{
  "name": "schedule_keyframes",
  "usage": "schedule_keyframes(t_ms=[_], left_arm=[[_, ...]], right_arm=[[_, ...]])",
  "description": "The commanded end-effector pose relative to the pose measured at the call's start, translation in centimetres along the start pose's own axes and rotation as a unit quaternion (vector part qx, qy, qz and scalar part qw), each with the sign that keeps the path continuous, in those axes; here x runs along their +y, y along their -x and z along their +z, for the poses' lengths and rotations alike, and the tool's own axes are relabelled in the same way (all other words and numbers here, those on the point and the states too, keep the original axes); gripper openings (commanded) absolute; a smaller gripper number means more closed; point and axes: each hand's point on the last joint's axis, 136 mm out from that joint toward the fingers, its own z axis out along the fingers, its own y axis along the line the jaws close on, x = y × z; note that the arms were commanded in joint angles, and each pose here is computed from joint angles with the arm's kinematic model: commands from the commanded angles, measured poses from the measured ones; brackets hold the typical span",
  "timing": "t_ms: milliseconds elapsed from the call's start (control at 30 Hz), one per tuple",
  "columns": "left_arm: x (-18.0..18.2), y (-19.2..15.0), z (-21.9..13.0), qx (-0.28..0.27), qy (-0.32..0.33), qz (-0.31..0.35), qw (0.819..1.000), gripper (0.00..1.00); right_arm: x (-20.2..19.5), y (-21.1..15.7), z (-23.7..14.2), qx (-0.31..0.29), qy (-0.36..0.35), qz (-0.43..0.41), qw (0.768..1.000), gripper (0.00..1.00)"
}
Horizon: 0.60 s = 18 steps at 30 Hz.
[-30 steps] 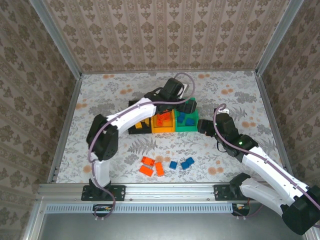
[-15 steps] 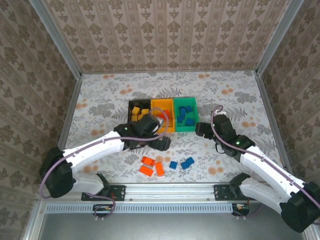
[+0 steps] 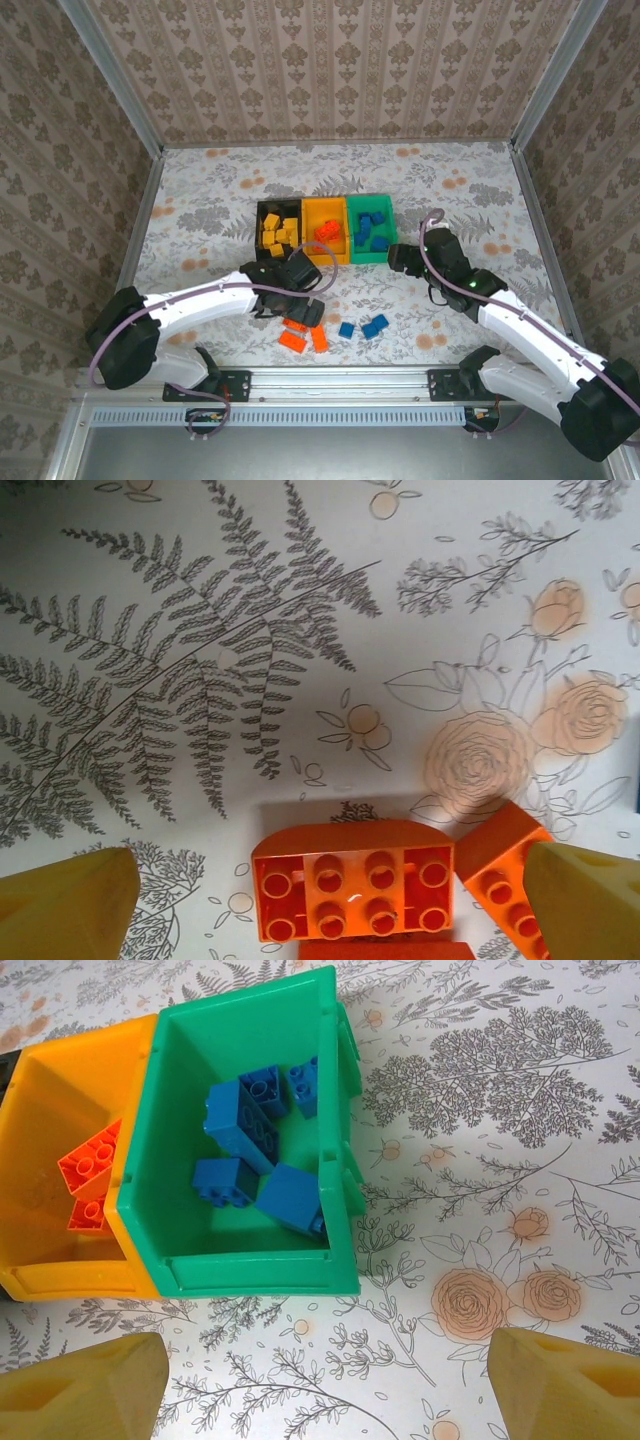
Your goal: Sort the legos into containers by color
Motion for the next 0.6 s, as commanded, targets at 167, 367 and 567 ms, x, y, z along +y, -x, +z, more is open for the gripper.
schedule_keyframes(t_ms=[167, 367, 567], left_arm=[[-0.4, -2.5, -0.9, 0.03, 0.015, 0.005, 0.999, 1.0], [-0.3, -4.7, -0.5, 0.053, 0.01, -0.013, 0.998, 0.99], [0.1, -5.3, 0.1, 0.06, 0.017, -0.011, 0.998, 0.98]], right_arm=[[-0.7, -0.3, -0.2, -0.004, -0.009, -0.001, 1.0, 0.85], [-0.7, -0.3, -0.3, -0.005, -0.009, -0.001, 1.0, 0.85], [-0.8, -0.2, -0.5, -0.007, -0.009, -0.001, 1.0, 0.85]])
